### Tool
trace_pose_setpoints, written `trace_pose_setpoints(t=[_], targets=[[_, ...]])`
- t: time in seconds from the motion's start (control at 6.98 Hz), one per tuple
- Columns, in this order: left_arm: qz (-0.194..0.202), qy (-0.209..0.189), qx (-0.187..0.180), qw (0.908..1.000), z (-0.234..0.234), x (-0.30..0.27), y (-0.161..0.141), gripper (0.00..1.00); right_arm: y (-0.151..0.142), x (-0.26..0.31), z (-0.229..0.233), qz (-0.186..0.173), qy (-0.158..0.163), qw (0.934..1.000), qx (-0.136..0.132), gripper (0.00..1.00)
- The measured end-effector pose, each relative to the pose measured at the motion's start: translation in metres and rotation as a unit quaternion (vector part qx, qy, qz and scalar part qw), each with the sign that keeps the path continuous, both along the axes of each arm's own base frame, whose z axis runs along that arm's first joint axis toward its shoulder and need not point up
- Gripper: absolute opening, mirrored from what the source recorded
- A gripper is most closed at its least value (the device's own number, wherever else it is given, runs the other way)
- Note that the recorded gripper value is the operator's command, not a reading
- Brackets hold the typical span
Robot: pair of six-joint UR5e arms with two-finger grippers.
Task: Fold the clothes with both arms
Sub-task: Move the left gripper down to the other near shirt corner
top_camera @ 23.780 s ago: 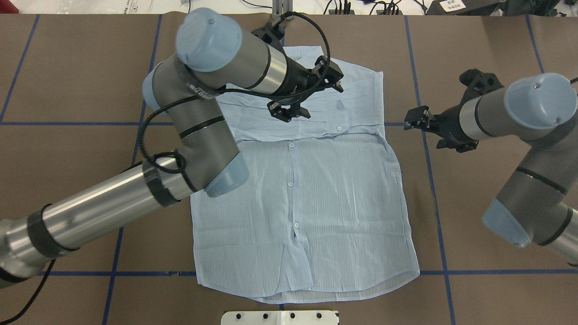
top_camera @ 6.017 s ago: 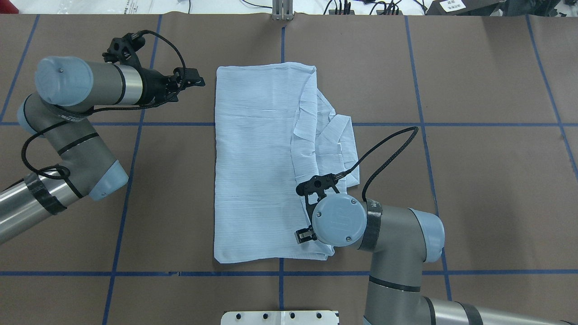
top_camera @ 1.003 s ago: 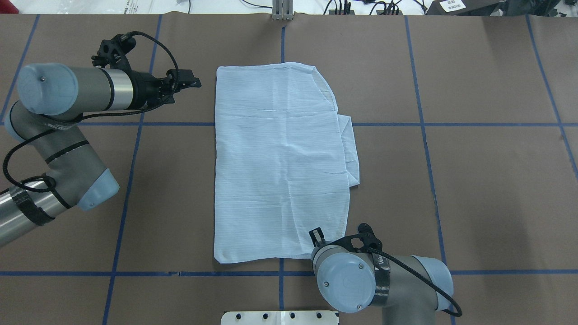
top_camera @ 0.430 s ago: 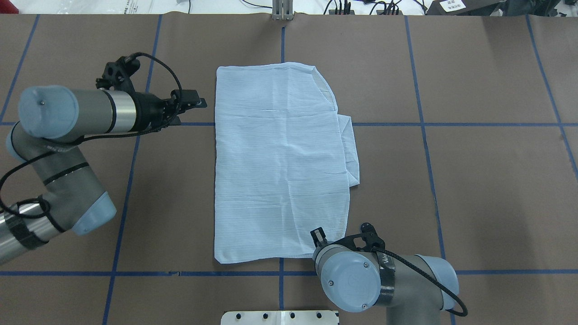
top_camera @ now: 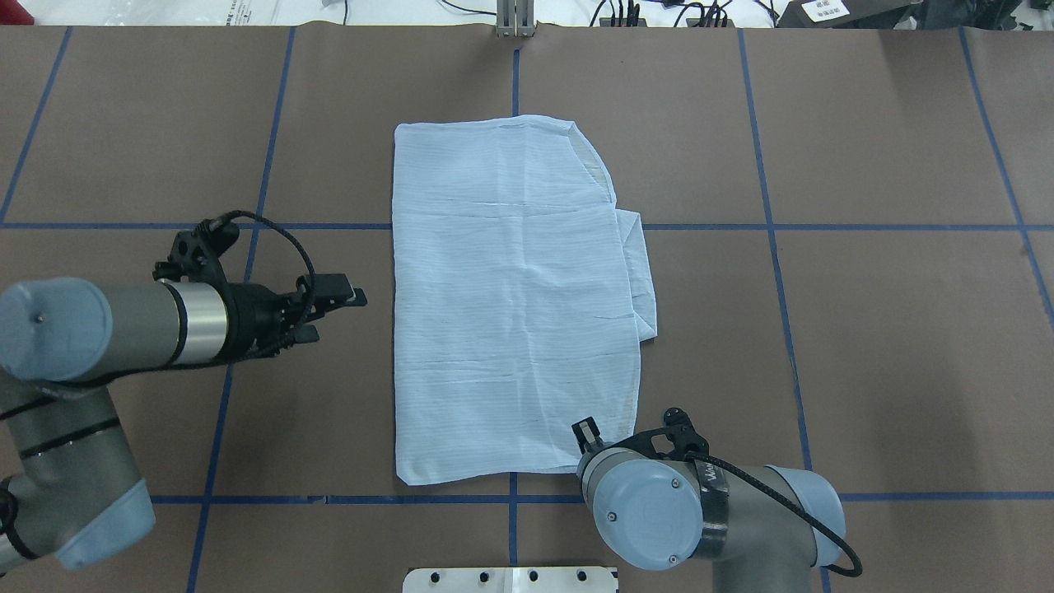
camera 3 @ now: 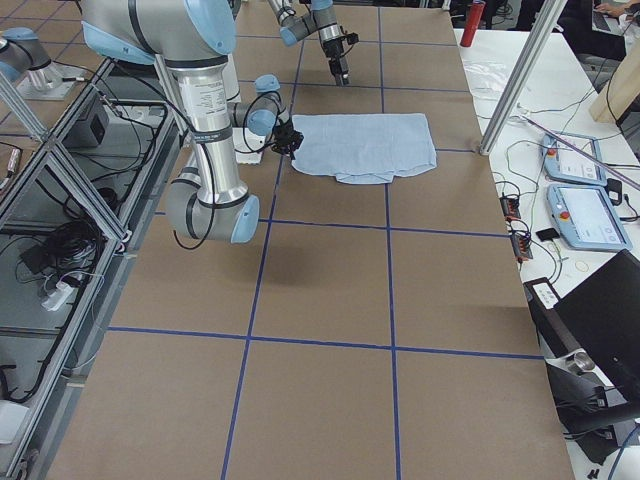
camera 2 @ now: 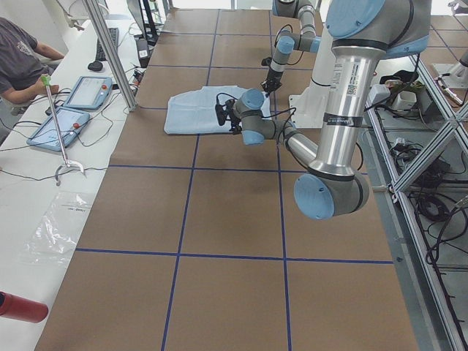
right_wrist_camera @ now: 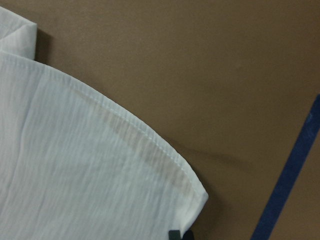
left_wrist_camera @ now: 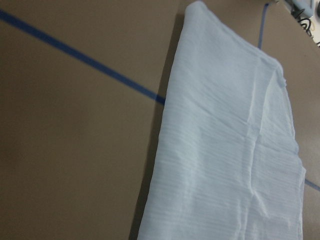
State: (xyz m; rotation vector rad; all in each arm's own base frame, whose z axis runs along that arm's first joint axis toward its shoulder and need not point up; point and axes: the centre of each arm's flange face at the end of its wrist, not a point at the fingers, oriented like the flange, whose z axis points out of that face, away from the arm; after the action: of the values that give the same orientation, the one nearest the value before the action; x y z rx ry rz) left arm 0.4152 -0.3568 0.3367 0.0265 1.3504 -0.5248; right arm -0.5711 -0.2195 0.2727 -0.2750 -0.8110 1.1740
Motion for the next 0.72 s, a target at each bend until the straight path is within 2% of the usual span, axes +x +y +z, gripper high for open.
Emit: trace_pose_setpoints(t=[0.14, 0.43, 0.72], targets=[[0.006, 0.009, -0.042, 0.9991, -0.001, 0.023, 0.034, 0.98, 0.001, 0.002, -0.003, -0.003, -0.004, 1.0000, 0.000, 0.00], [0.010, -0.006, -0.103, 0.9947, -0.003, 0.070, 0.097, 0.93, 0.002, 0.004, -0.006, -0.007, -0.008, 0.9999, -0.002, 0.00], [0.018, -0.017, -0.125, 0.9919, -0.006, 0.096, 0.132, 0.85, 0.003, 0.004, -0.006, -0.007, -0.008, 0.9999, -0.003, 0.00]])
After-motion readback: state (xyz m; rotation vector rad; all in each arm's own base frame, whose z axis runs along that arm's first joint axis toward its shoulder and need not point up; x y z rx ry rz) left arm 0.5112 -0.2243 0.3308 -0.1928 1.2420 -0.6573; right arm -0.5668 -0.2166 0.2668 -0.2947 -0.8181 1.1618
